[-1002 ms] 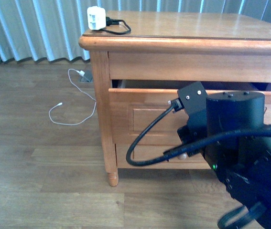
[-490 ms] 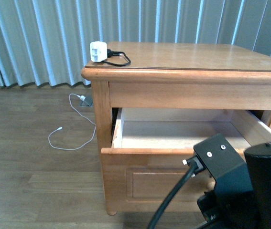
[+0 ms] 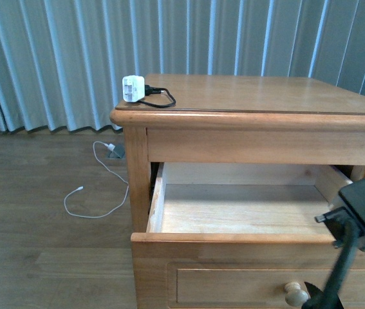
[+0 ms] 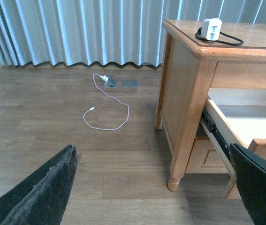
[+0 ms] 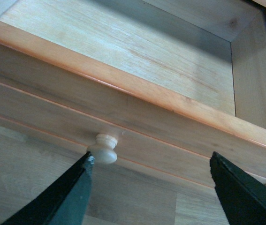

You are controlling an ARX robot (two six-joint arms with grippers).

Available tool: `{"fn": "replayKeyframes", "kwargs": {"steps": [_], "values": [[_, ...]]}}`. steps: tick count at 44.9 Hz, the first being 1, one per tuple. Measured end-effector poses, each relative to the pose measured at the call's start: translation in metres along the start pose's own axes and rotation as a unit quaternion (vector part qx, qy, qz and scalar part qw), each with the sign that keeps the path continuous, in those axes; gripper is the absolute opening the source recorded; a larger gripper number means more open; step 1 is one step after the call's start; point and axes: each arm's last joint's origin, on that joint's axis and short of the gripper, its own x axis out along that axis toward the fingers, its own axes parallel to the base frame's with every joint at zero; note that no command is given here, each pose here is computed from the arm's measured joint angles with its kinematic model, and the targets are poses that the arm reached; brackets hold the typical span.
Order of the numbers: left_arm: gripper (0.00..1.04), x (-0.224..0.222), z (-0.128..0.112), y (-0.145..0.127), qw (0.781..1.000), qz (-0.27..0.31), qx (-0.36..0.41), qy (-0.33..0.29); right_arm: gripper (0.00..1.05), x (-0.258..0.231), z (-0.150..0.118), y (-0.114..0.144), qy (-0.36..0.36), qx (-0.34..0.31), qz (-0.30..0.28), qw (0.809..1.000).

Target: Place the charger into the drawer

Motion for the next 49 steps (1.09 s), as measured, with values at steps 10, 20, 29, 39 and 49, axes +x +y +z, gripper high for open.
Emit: {"fn": "replayKeyframes", "kwargs": {"steps": [10, 20, 29, 39, 49], "values": [[0.99, 0.000, 0.000, 0.000, 1.000, 0.000, 0.000, 0.000, 0.96, -0.054, 0.016, -0.027, -0.047, 0.047, -0.002, 0.998], [0.99, 0.000, 0.000, 0.000, 1.000, 0.000, 0.000, 0.000, 0.96, -0.112, 0.023, -0.063, -0.134, 0.096, -0.068, 0.984], [0.99, 0.000, 0.000, 0.000, 1.000, 0.000, 0.000, 0.000, 0.96, -0.135, 0.016, -0.084, -0.167, 0.139, -0.107, 0.970], [0.99, 0.000, 0.000, 0.000, 1.000, 0.000, 0.000, 0.000, 0.96, -0.135, -0.005, -0.105, -0.162, 0.215, -0.128, 0.955], [0.99, 0.000, 0.000, 0.000, 1.000, 0.000, 0.000, 0.000, 0.96, -0.135, -0.008, -0.109, -0.163, 0.243, -0.137, 0.946]]}}
